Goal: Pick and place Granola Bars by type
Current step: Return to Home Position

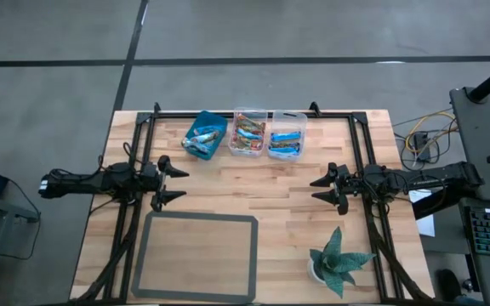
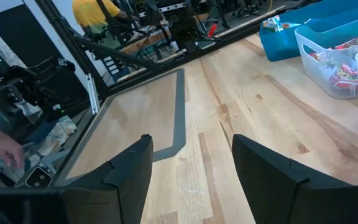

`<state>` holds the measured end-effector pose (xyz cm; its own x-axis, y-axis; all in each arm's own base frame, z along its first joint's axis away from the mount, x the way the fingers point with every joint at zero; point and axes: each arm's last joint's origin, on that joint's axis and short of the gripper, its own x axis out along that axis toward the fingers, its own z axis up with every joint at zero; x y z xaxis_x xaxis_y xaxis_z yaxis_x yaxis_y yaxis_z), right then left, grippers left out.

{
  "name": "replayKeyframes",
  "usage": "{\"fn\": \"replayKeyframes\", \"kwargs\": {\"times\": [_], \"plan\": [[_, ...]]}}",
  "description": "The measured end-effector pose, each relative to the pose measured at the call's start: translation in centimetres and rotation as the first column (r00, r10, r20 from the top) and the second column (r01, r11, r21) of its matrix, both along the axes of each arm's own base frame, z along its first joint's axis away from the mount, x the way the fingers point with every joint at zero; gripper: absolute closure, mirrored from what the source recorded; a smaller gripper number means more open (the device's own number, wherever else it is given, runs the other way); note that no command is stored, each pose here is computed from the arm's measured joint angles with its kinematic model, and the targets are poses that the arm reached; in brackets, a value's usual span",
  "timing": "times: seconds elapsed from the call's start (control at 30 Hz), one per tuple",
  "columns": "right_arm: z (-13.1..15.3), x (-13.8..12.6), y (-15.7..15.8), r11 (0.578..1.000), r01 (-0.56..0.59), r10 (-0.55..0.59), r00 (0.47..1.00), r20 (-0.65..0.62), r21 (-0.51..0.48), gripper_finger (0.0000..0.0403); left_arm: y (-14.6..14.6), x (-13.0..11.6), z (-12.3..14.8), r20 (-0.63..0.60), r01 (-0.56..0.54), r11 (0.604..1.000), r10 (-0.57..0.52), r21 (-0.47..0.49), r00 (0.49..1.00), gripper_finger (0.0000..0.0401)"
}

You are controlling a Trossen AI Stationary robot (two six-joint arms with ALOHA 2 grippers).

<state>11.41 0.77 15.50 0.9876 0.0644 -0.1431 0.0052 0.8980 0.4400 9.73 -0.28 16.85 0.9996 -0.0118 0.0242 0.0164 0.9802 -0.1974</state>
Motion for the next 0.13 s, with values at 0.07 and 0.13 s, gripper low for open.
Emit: {"fn": "replayKeyframes", "kwargs": {"times": [0.07,0.13], "plan": [[0.0,0.0,0.0,1.0,0.0,0.0,1.0,0.0,0.0,0.0193,0.0,0.0,0.0,0.0,0.0,1.0,0.0,0.0,1.0,0.0098],[0.0,0.0,0.0,1.0,0.0,0.0,1.0,0.0,0.0,0.0193,0.0,0.0,0.01,0.001,0.0,1.0,0.0,0.0,1.0,0.0098]]}}
